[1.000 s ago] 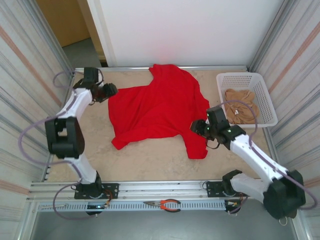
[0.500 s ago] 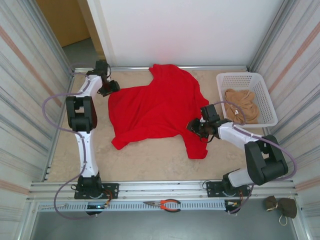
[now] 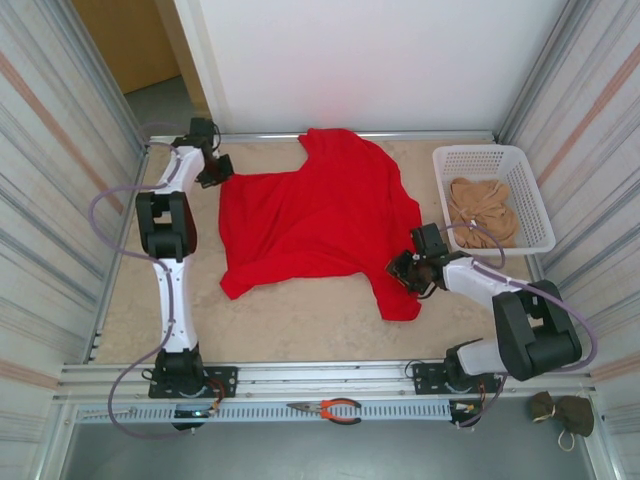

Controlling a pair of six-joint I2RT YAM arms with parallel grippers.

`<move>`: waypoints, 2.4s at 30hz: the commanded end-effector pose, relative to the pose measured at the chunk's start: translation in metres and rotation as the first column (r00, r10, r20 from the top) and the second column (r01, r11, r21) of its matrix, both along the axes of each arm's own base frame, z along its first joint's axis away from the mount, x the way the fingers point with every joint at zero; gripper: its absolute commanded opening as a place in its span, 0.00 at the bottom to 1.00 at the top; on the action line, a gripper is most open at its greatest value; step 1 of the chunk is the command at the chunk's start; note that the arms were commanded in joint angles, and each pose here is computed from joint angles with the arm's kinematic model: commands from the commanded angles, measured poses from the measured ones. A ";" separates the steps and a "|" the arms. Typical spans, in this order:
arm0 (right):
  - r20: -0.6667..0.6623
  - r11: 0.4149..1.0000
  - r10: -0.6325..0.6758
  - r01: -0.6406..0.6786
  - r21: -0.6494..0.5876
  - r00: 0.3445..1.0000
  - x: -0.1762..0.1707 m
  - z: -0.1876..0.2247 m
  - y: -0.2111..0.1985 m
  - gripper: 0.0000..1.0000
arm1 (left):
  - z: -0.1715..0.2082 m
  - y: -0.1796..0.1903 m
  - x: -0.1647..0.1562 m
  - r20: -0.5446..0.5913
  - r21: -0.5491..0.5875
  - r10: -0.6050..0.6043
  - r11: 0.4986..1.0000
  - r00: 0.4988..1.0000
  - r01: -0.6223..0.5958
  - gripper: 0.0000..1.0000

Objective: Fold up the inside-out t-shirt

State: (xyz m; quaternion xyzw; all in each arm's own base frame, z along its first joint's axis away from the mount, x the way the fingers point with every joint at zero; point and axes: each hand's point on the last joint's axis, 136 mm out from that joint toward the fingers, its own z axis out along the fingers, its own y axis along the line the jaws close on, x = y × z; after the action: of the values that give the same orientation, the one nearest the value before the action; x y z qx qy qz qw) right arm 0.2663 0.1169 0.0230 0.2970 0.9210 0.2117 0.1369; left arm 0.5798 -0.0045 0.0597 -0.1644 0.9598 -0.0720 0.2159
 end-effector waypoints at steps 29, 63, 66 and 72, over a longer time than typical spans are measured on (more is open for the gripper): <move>0.020 0.993 -0.038 0.040 -0.110 0.999 -0.091 0.043 -0.055 0.69 | 0.035 -0.055 -0.342 -0.020 -0.332 0.287 0.902 0.958 -0.277 0.57; 0.215 0.983 -0.182 0.185 0.006 0.960 -0.083 0.095 -0.065 0.00 | -0.003 -0.047 -0.360 -0.073 -0.240 0.304 0.919 0.950 -0.313 0.53; 0.204 0.984 -0.176 0.177 0.013 0.963 -0.083 0.094 -0.063 0.00 | -0.008 -0.049 -0.354 -0.081 -0.243 0.295 0.920 0.952 -0.306 0.50; 0.181 0.983 -0.182 0.185 0.004 0.966 -0.086 0.083 -0.064 0.00 | -0.020 -0.047 -0.351 -0.102 -0.211 0.289 0.929 0.952 -0.304 0.48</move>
State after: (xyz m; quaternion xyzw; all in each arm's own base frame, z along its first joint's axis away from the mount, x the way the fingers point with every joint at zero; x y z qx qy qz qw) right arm 0.1888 0.0579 0.1197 0.3395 0.8727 0.2359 0.2598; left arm 0.2285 -0.0529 0.0461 -0.3388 0.9139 -0.1465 0.1688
